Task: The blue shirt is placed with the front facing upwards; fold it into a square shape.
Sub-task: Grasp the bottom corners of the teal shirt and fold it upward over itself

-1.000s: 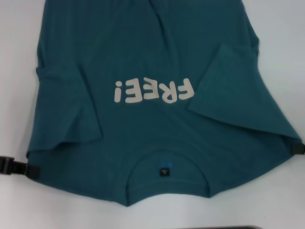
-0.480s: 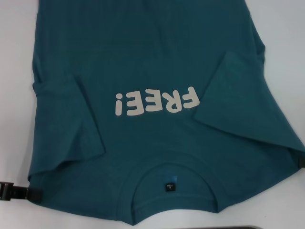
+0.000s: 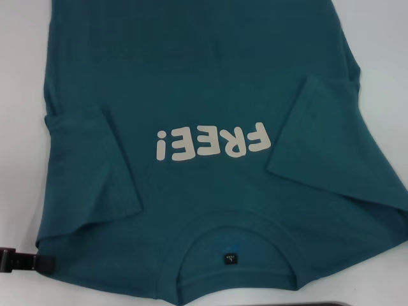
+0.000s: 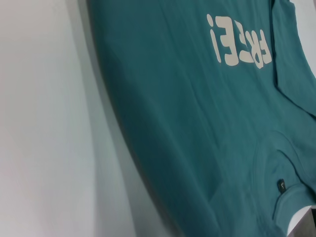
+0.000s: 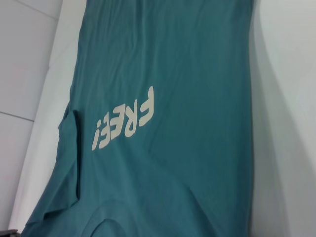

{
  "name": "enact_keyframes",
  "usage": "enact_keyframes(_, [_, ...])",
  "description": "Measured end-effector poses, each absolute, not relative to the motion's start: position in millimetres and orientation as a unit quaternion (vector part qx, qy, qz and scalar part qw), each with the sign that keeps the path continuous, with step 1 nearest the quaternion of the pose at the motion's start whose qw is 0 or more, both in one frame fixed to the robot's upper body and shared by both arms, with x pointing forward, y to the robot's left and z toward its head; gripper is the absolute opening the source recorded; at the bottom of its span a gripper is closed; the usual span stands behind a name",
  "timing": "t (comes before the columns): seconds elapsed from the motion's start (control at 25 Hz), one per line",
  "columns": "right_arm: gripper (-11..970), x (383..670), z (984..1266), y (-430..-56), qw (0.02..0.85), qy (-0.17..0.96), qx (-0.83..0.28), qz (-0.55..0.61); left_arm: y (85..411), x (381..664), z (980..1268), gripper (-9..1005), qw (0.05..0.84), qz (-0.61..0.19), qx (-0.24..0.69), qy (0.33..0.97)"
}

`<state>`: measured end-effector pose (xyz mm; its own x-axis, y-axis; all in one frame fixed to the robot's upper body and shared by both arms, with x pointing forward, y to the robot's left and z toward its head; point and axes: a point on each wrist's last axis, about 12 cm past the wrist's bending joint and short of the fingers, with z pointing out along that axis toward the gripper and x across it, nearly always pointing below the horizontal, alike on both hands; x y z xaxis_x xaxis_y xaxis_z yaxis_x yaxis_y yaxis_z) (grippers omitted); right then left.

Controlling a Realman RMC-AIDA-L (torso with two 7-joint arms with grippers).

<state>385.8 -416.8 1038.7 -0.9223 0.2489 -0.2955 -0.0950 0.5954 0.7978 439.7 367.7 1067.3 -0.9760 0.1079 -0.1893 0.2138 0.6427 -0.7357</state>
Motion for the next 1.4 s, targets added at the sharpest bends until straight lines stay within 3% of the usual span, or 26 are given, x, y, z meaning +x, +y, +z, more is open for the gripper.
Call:
enact_keyframes(0.72, [66,386.0,1044.3,-423.0,0.209,0.867,0.047,0.449,368.2,440.0,1068.7,39,0.077,-0.419,0.092,0.9])
enact_keyframes(1.12, [74,408.0,1057.1,-427.8,0.248,0.858,0.041,0.449,359.6,472.5,1089.2,40,0.135,-0.437,0.118,0.881])
enact_keyframes(1.4, [79,447.5,1070.1,-421.8,0.288,0.849,0.021,0.443,342.7,517.9,1102.3,39,0.178,-0.44,0.134,0.87])
